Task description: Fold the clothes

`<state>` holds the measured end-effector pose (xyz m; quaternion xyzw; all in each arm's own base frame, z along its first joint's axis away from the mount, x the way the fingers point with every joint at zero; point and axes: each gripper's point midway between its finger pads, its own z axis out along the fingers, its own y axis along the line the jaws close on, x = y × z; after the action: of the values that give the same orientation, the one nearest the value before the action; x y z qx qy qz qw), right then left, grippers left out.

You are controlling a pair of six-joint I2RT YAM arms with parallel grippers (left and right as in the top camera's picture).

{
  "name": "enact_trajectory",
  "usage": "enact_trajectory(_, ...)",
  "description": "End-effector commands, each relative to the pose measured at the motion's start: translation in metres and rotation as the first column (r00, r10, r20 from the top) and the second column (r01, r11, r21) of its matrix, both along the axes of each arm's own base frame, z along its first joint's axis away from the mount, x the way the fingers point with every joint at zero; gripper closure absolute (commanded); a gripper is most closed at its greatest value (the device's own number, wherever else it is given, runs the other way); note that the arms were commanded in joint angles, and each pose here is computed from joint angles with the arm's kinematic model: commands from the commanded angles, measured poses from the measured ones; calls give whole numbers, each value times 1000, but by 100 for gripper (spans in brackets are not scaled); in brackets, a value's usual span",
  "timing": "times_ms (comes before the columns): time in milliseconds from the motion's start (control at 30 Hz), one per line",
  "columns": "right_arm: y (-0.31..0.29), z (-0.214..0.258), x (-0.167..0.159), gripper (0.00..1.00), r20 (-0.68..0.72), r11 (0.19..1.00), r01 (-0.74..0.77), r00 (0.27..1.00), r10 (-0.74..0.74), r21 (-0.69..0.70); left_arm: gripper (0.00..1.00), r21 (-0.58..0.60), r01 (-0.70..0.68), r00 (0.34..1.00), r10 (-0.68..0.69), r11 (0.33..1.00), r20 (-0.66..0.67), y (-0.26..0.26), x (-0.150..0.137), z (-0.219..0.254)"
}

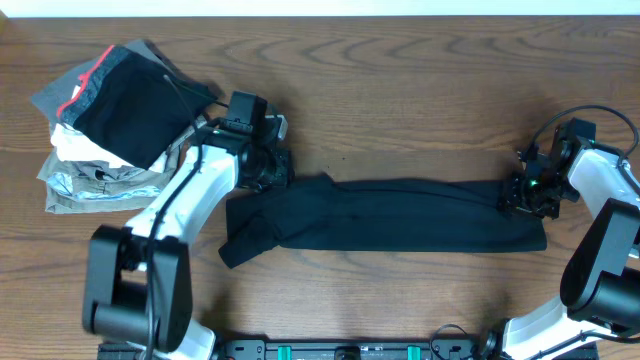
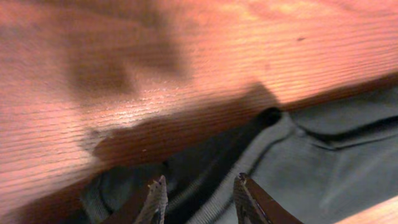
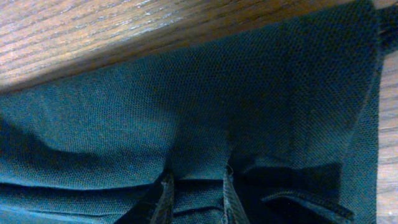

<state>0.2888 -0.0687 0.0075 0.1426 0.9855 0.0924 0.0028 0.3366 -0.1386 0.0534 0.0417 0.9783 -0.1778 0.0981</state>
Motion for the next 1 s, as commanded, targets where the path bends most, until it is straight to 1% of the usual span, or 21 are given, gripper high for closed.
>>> enact_trajectory(0, 2, 4, 1, 75, 11, 1000, 7, 1000, -7, -7, 62, -48, 6, 998, -9, 999, -62, -10, -2, -13)
enact_trajectory(100, 2, 4, 1, 74, 11, 1000, 7, 1000, -7, -7, 62, -141, 25, 994, -40, 990, -102, -25, -9, -14)
enact_trajectory(200, 2, 4, 1, 74, 11, 1000, 7, 1000, -7, -7, 62, -204, 46, 993, -67, 978, -100, -35, -10, -8)
enact_trajectory(433, 2, 4, 2, 74, 12, 1000, 7, 1000, -7, -7, 62, -301, 82, 990, -111, 950, -82, -50, -10, 2)
enact_trajectory(633, 2, 4, 2, 74, 12, 1000, 7, 1000, -7, -7, 62, -308, 83, 988, -119, 948, -101, -51, -15, 2)
enact_trajectory(700, 2, 4, 2, 74, 12, 1000, 7, 1000, -7, -7, 62, -303, 119, 983, -155, 946, -99, -54, -21, 1)
enact_trajectory(733, 2, 4, 2, 74, 12, 1000, 7, 1000, -7, -7, 63, -301, 130, 981, -166, 945, -100, -55, -24, 0)
enact_trajectory(800, 2, 4, 2, 74, 12, 1000, 7, 1000, -7, -7, 74, -294, 138, 979, -176, 946, -106, -58, -27, -1)
enact_trajectory(867, 2, 4, 2, 74, 12, 1000, 7, 1000, -7, -7, 80, -293, 147, 977, -185, 945, -106, -61, -29, -1)
enact_trajectory(900, 2, 4, 2, 74, 12, 1000, 7, 1000, -7, -7, 85, -293, 150, 976, -188, 944, -106, -62, -30, -1)
enact_trajectory(967, 2, 4, 2, 74, 12, 1000, 7, 1000, -7, -7, 90, -294, 155, 975, -193, 943, -106, -63, -31, -1)
